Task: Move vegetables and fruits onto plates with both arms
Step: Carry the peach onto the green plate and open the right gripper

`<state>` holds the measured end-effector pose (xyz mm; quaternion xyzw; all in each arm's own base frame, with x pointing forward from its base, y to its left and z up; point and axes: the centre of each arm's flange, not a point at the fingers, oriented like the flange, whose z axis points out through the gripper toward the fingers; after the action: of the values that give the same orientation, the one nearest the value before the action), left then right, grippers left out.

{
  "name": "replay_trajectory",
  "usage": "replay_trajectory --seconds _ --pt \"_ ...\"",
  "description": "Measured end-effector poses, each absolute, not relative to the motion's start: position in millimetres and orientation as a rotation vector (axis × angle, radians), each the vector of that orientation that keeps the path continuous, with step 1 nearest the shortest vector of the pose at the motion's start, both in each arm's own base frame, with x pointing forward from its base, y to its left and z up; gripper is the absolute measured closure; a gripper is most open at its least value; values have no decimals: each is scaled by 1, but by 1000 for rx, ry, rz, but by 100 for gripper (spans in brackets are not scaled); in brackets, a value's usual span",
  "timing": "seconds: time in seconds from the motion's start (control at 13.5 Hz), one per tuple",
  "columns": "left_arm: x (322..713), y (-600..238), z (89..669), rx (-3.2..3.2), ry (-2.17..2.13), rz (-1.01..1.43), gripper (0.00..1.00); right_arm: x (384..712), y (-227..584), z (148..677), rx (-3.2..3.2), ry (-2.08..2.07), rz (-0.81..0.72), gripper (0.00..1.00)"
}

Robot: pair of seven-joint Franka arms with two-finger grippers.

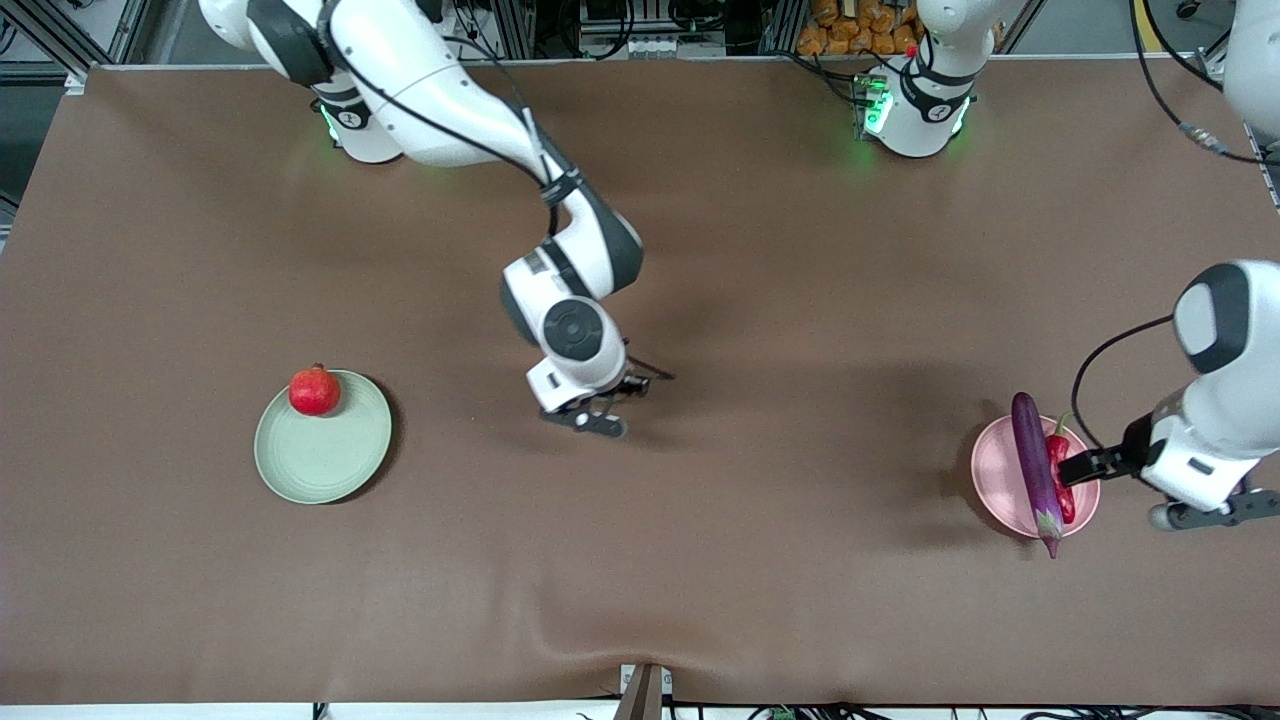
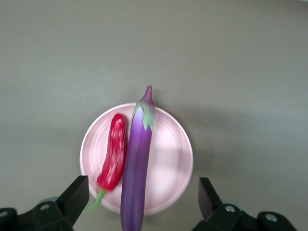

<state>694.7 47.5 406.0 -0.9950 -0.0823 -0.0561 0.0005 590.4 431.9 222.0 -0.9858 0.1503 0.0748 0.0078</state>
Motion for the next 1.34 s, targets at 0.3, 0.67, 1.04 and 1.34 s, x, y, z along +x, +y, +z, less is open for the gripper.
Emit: replay_trajectory --seconds 0.3,0.67,1.04,1.34 --pt "668 51 500 -3196 -426 -174 0 669 296 264 -3073 536 328 33" --pt "643 49 576 -3171 -426 -143 0 715 123 282 -3065 308 363 33" --pt "579 14 654 -3139 -350 -60 0 713 14 240 -3045 192 350 33" --pt "549 -6 684 -3137 -307 -67 0 707 7 219 -3020 199 341 15"
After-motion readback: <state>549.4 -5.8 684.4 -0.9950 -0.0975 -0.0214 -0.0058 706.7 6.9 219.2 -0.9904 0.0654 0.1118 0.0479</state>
